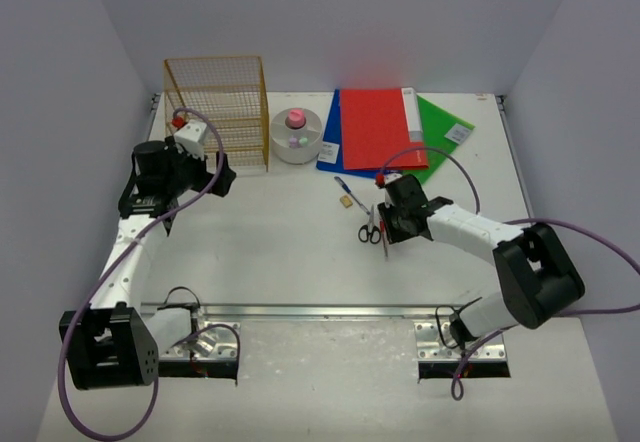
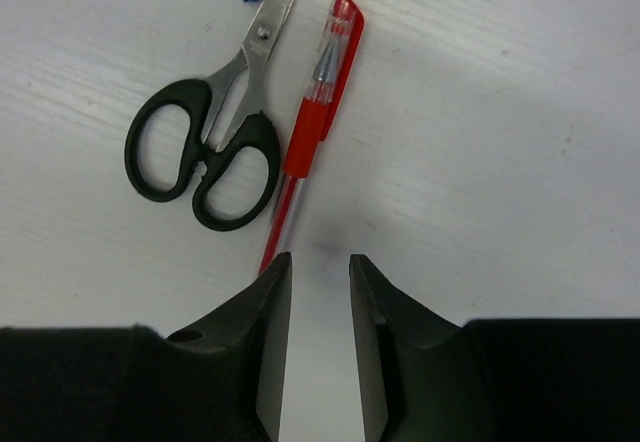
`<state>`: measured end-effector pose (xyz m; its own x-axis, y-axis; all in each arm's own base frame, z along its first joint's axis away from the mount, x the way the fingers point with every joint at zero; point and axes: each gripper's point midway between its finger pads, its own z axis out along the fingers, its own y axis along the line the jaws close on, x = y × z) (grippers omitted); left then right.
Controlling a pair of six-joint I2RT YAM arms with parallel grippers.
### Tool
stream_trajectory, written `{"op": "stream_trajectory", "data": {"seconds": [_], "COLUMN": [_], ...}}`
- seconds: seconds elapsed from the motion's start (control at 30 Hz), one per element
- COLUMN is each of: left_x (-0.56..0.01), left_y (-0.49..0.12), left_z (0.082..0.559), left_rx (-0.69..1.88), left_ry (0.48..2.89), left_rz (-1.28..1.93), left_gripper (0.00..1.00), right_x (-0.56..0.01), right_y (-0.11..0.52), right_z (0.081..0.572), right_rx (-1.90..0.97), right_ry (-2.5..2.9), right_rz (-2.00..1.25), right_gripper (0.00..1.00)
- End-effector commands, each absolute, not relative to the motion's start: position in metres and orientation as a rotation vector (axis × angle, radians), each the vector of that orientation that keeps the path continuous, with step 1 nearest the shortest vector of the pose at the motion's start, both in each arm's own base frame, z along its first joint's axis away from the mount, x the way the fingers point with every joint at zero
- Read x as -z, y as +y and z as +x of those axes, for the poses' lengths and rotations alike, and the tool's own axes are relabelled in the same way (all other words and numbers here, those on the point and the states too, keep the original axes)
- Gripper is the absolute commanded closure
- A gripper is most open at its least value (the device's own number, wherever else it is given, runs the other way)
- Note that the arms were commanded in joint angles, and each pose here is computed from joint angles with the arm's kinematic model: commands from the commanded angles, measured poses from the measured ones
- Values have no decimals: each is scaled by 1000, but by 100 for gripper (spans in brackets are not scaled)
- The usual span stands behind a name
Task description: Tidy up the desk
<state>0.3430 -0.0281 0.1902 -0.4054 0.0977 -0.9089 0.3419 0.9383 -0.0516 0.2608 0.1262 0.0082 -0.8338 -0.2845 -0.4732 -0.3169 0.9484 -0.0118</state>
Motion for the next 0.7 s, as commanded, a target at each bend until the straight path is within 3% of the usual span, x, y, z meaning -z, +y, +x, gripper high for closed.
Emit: {"op": "stream_trajectory", "data": {"seconds": [0.0,0.4,0.67], "left_x": [-205,-185,-176], "left_y": [-28,-21,-18], "left_z": [347,339,339], "left_rx": [255,191,178], "left_ry": [1944,1970,1985], "left_rz": [315,335,333], "left_gripper": [0,0,0], "right_x": [-18,-8,15], "right_y": [139,160,140], "right_z": [298,343,335], "right_rx": [-113,-99,15], "right_ry": [2598,2632,2704], "right_rz": [-278,-255,-256], "right_gripper": [72,72,73]}}
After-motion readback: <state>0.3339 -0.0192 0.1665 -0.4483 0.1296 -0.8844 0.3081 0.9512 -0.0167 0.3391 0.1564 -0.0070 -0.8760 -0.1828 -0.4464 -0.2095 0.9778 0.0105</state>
